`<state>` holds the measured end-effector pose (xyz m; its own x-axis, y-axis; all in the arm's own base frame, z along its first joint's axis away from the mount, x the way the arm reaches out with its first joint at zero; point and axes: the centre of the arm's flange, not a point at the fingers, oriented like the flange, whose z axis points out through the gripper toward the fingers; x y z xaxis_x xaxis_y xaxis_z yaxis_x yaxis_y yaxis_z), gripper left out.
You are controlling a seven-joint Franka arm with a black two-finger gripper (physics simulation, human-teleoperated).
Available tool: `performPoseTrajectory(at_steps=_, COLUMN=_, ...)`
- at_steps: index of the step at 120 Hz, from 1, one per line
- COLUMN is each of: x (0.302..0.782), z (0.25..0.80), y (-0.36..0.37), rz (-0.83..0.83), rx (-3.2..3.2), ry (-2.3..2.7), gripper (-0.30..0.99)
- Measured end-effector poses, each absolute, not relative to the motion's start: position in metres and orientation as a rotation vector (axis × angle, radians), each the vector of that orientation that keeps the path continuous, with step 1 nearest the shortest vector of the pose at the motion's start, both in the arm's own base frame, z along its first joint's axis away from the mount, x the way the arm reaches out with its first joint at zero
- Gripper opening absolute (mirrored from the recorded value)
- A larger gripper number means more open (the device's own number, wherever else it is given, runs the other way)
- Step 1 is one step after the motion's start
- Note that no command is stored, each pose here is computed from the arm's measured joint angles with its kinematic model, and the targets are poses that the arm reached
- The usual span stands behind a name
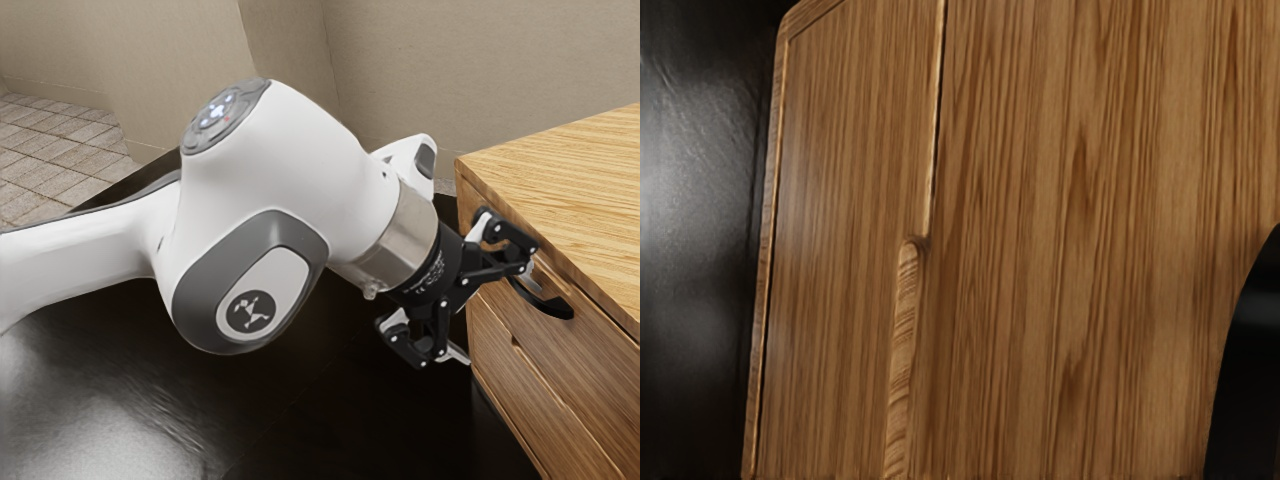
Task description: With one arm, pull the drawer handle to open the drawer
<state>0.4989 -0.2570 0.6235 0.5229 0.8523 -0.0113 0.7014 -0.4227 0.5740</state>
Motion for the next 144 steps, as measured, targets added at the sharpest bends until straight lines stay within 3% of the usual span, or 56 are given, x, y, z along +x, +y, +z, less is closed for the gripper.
performPoseTrajectory(at_steps=144, x=0.41, z=0.618, y=-0.188, rz=0.409, rx=2.178, ry=1.342, gripper=0.69)
